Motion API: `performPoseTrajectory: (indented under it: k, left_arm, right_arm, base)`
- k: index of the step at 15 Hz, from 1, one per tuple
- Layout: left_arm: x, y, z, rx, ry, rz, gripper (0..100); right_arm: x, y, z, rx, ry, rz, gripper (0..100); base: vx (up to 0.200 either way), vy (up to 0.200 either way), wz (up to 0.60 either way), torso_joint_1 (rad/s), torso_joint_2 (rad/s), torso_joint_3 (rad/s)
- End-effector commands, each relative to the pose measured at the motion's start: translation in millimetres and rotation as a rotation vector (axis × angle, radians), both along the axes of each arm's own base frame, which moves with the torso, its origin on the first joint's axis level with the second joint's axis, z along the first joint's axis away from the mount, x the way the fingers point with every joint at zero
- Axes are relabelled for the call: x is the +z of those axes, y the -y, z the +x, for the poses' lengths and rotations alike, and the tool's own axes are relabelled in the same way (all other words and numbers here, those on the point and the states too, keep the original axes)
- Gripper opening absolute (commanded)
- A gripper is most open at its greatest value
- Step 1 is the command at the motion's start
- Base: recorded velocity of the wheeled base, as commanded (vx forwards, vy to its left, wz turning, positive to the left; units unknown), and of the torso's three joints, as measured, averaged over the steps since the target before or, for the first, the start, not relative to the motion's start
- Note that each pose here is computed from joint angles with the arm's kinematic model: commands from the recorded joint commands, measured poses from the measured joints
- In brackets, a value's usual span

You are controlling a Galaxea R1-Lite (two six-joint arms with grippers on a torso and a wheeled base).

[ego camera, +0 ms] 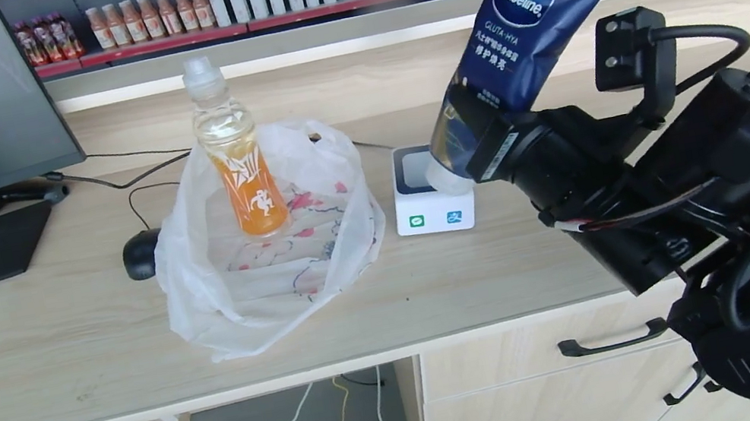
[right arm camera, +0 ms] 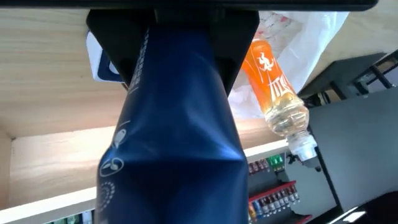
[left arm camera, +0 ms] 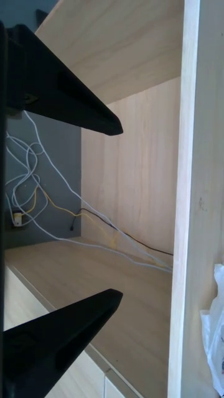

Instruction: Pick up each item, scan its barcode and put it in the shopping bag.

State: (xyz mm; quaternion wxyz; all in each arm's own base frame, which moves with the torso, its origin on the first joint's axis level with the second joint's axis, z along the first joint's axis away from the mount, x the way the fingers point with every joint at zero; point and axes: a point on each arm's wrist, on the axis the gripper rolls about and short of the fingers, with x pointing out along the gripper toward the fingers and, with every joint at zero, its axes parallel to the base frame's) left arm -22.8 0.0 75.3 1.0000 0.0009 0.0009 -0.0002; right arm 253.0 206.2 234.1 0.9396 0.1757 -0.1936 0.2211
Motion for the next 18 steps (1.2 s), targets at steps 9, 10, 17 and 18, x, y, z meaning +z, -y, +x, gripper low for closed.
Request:
performPoseTrajectory:
  k: [9,10,17,18]
  left_arm:
    - [0.0,0.0,0,0.0,0.0,0.0,100]
    - [0.0,0.0,0,0.0,0.0,0.0,100]
    - [0.0,0.0,0,0.0,0.0,0.0,100]
    - [0.0,0.0,0,0.0,0.0,0.0,100]
  right_arm:
    - [19,-37,51,0.094,-0.211,0.216,0]
    - [24,-41,57,0.105,-0.226,0.247,0]
    - [12,-32,77,0.096,-0.369,0.379,0]
    - [12,-32,77,0.096,-0.369,0.379,0]
  base:
    - [0.0,0.0,0.0,0.0,0.0,0.0]
    - [0.0,0.0,0.0,0.0,0.0,0.0]
    - [0.0,0.0,0.0,0.0,0.0,0.0]
    - [0.0,0.0,0.0,0.0,0.0,0.0]
